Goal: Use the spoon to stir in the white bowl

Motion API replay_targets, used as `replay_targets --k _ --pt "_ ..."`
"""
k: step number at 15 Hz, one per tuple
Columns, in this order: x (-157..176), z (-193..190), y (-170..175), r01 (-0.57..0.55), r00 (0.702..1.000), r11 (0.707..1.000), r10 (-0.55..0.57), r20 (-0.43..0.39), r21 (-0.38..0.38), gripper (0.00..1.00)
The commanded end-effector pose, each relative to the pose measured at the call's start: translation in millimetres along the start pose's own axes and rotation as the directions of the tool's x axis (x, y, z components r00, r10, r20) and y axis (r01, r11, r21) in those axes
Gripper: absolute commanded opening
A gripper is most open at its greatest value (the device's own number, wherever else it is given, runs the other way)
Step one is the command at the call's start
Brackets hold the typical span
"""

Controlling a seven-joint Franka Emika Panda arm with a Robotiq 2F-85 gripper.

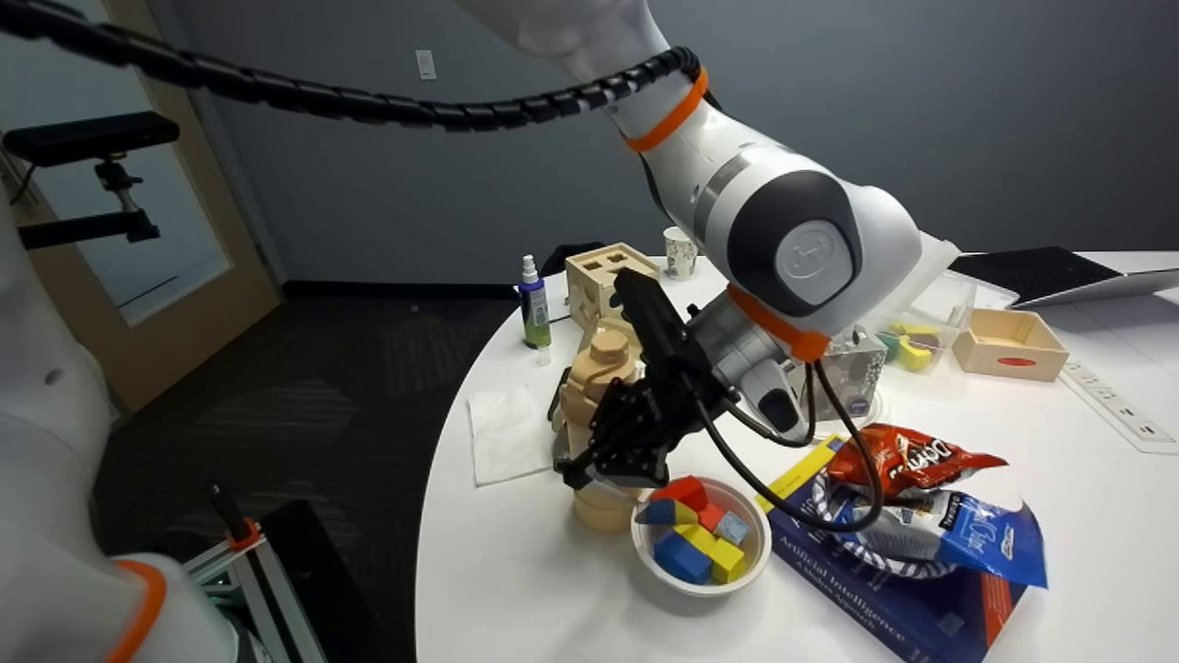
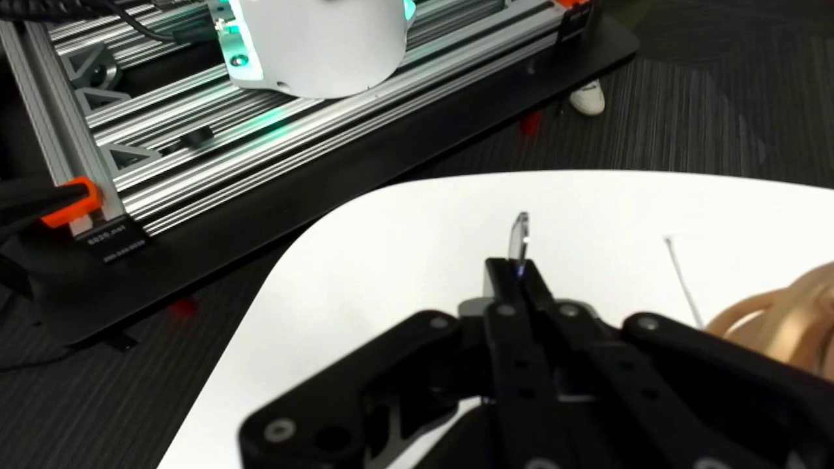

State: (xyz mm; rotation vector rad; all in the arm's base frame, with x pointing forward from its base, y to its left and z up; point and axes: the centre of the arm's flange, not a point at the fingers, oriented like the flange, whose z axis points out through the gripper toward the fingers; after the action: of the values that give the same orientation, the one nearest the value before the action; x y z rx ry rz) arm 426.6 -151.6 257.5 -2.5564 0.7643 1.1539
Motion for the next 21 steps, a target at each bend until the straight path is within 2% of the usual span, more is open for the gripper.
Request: replay_targets --k 1,4,6,9,14,17,21 --pt "0.0 -10.1 3.7 -0.113 0.989 0.994 0.111 -0.100 -0.005 0.01" --pt "3.0 -12.5 6.9 -0.223 0.969 0.973 0.216 -0.120 -0.053 0.01" --pt "2.1 -10.6 7.8 -0.237 0.970 0.966 0.230 -0.074 -0.099 0.01" --pt "-3.6 -4.1 7.8 -0.173 0.984 0.975 0.177 0.017 -0.138 0.01" --pt "-3.4 6.6 -3.5 0.018 0.993 0.994 -0.004 0.122 -0.110 0.01" --pt "2.1 9.3 -11.5 0.022 0.997 0.995 -0.014 0.081 -0.093 0.01" --pt "4.0 0.8 -11.1 -0.106 0.994 0.985 0.105 -0.010 -0.134 0.01"
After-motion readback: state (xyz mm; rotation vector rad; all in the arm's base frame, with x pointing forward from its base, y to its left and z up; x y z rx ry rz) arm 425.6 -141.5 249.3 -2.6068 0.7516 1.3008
